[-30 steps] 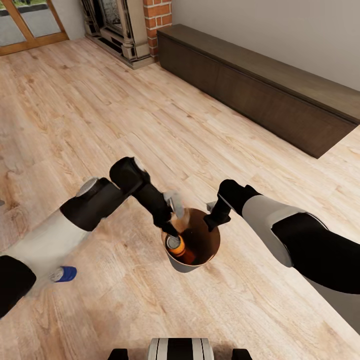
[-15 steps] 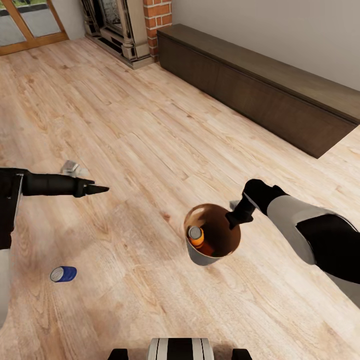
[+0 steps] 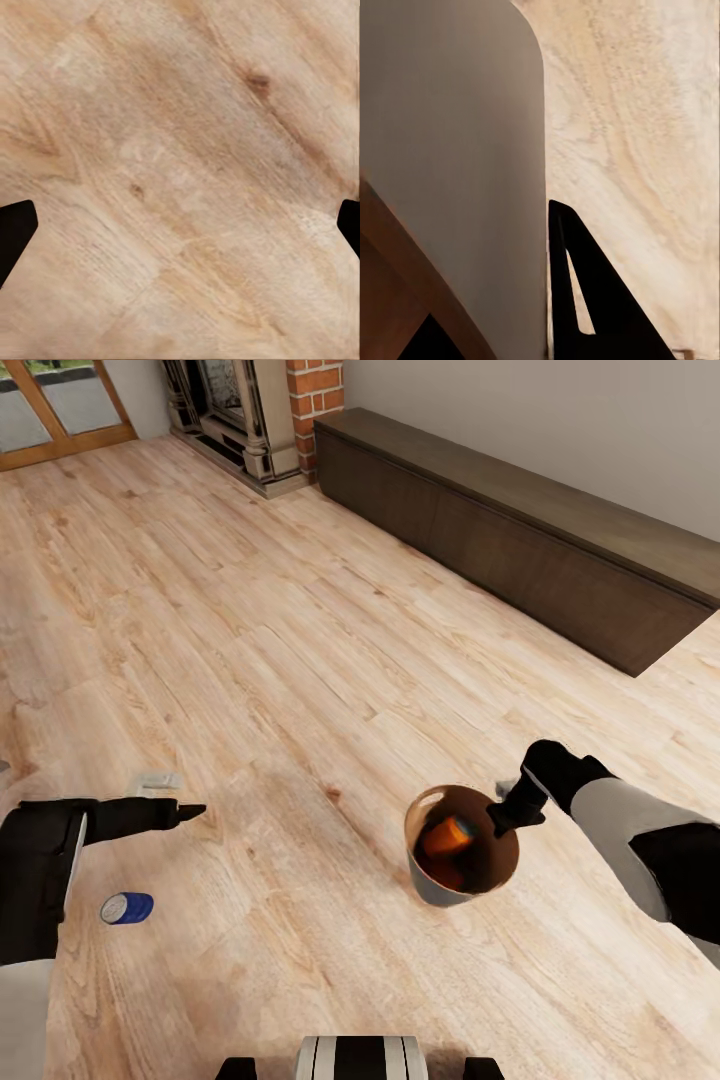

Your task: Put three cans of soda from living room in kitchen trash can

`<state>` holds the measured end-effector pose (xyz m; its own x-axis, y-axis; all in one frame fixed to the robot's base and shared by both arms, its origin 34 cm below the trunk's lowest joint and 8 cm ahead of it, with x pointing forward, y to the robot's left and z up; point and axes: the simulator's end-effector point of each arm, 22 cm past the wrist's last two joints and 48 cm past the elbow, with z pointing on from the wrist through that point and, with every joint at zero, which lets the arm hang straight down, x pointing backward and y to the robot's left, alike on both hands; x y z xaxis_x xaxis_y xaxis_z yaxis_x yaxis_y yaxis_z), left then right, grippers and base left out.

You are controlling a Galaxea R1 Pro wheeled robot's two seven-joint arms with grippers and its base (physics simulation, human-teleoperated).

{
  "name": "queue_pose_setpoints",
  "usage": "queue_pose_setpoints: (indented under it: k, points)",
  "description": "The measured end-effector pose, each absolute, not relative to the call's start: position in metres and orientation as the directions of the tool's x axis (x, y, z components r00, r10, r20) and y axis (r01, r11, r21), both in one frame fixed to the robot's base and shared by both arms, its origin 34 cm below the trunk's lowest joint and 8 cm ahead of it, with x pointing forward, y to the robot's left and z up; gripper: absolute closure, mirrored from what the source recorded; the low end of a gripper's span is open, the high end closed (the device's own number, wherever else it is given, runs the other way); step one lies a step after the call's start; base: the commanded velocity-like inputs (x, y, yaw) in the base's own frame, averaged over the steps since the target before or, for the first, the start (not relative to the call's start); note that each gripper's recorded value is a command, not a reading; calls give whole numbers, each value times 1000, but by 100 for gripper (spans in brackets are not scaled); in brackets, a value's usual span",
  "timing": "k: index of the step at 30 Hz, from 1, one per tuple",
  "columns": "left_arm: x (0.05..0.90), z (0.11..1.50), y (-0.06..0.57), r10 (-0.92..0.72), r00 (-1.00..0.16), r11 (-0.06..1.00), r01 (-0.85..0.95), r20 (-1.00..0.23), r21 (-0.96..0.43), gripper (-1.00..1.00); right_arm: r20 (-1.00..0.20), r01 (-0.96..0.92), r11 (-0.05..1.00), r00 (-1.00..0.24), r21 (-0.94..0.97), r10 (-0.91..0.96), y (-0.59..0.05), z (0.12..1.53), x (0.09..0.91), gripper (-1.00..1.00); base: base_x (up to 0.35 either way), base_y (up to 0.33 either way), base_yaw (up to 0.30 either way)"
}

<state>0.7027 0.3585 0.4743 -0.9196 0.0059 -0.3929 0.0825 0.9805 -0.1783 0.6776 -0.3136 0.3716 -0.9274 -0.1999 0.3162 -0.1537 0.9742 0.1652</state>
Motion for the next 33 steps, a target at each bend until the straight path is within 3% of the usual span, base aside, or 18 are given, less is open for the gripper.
queue_pose_setpoints:
  k: [7, 13, 33]
  points:
    - [705, 465, 335, -17, -891, 980, 76, -453, -186, -100, 178, -102, 963, -973, 249, -149, -277, 354, 674, 100, 0, 0, 0]
    - [703, 458, 323, -29, -890, 979, 67, -455, -193, -100, 120, -62, 975, -989, 213, -89, -309, 338, 655, 100, 0, 0, 0]
    - [704, 455, 329, -38, -890, 987, 38, -455, -157, -100, 99, -60, 974, -992, 218, -83, -309, 337, 656, 100, 0, 0, 0]
